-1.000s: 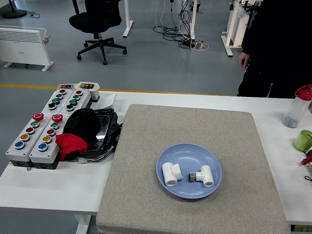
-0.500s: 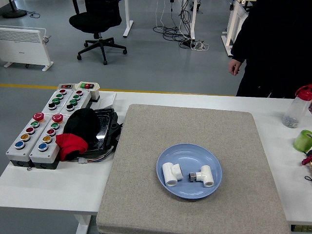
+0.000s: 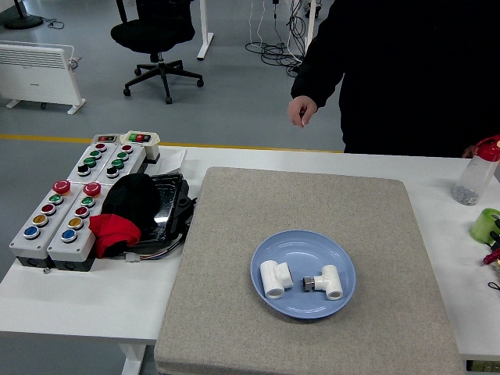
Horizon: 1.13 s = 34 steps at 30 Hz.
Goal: Pick pipe place plate twice
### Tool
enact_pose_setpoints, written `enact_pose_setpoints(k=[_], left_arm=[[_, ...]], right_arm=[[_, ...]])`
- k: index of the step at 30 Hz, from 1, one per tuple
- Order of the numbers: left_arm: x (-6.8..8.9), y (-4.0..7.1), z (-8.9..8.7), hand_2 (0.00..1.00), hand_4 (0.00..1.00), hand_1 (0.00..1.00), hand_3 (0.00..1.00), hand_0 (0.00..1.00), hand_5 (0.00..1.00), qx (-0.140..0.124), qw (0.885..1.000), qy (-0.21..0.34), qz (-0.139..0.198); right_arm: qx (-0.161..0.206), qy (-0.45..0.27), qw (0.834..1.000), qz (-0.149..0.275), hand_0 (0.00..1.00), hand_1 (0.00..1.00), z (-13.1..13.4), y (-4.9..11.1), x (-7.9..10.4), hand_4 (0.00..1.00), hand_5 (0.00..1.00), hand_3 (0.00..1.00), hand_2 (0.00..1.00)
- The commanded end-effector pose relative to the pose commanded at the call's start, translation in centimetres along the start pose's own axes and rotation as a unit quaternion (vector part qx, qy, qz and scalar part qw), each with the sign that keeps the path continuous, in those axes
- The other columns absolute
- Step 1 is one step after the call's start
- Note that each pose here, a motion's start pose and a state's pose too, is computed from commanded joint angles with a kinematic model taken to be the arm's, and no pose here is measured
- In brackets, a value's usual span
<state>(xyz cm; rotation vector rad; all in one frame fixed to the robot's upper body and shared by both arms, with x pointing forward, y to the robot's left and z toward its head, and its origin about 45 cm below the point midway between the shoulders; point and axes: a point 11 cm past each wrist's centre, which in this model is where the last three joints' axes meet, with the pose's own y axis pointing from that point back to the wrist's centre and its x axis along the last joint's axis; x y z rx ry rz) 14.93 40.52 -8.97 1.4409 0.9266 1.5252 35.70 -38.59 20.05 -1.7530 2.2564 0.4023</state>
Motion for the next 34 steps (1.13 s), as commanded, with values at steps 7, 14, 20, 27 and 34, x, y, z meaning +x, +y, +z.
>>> enact_pose_setpoints(k=[7, 14, 20, 27, 34], left_arm=[[-0.01, -0.05, -0.25, 0.702, 0.396, 0.742, 0.647, 0.722, 0.998, 0.002, 1.000, -0.002, 0.000], [0.14, -0.01, 0.01, 0.702, 0.396, 0.741, 0.647, 0.722, 0.998, 0.000, 1.000, 0.000, 0.000], [0.17, 0.01, 0.11, 0.702, 0.396, 0.742, 0.646, 0.722, 0.998, 0.000, 1.000, 0.001, 0.000], [0.18, 0.02, 0.19, 0.702, 0.395, 0.743, 0.647, 0.721, 0.998, -0.001, 1.000, 0.001, 0.000], [0.21, 0.04, 0.26, 0.702, 0.395, 0.744, 0.648, 0.722, 0.998, -0.002, 1.000, 0.002, 0.000]], right_arm=[[-0.007, -0.004, 1.000, -0.019, 0.830, 0.768, 0.28, 0.10, -0.43, 0.575, 0.565, 0.798, 0.825], [-0.006, -0.014, 0.999, -0.030, 0.808, 0.755, 0.13, 0.04, -0.68, 0.575, 0.584, 0.783, 0.803], [-0.008, -0.018, 0.999, -0.038, 0.805, 0.754, 0.08, 0.01, -0.84, 0.574, 0.604, 0.782, 0.803], [-0.011, -0.022, 0.999, -0.044, 0.760, 0.744, 0.22, 0.01, -0.97, 0.572, 0.617, 0.779, 0.790], [-0.010, -0.026, 0.999, -0.041, 0.756, 0.736, 0.12, -0.02, -0.86, 0.571, 0.622, 0.776, 0.789]])
